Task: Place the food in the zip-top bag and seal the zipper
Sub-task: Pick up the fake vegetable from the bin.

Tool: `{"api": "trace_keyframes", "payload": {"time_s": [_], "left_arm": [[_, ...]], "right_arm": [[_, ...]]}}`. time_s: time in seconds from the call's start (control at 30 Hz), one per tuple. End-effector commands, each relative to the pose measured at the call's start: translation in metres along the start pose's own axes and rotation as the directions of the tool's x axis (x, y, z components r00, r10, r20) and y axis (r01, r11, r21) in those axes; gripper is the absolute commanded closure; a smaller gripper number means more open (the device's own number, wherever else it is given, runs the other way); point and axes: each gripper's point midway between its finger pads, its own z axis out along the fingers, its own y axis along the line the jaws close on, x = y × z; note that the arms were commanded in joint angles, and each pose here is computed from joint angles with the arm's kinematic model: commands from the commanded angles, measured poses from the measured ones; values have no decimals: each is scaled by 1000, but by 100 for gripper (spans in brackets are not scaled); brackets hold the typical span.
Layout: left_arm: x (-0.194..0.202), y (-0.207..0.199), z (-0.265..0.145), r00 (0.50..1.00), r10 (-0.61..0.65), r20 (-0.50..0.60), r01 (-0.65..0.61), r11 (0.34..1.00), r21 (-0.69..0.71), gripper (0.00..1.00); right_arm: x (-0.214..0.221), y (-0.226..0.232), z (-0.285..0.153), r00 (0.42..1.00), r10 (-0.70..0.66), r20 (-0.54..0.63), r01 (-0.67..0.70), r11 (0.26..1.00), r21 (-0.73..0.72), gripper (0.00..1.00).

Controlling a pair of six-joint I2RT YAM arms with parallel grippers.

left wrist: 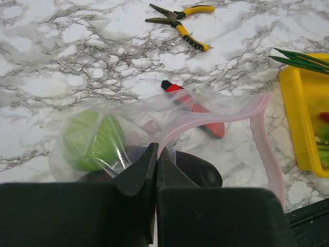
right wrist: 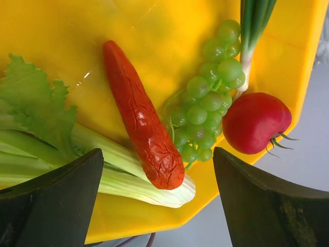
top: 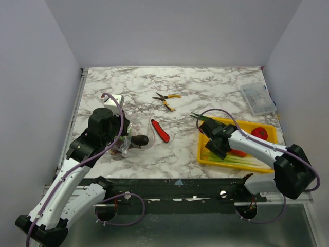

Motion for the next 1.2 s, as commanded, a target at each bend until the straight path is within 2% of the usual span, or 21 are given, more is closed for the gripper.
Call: {"api": "trace_keyframes", "payload": {"time_s": [0.0, 0.17, 0.4, 0.9, 1.17], "left_arm": [[-1, -4, 1, 1000, -6, 10, 5, 1000, 25, 100], [-1, -5, 1, 1000, -7, 11, 7, 1000, 29, 100], [0, -5, 1, 1000, -6, 10, 6, 1000, 30, 100], [1, -4, 3, 1000, -4, -1, 4, 1000, 22, 100], [1, -3, 3, 1000, -4, -4, 4, 1000, 20, 100]], "right_arm": [[-4, 8, 8, 999, -39, 9, 39, 999, -32, 13], [-8, 13, 20, 998, -62, -12, 61, 998, -35, 21], [-17, 21, 39, 997, -68, -21, 68, 997, -40, 39], [-23, 27, 52, 998, -64, -16, 64, 997, -32, 59], [-30, 18, 43, 998, -55, 15, 55, 998, -14, 71]]}}
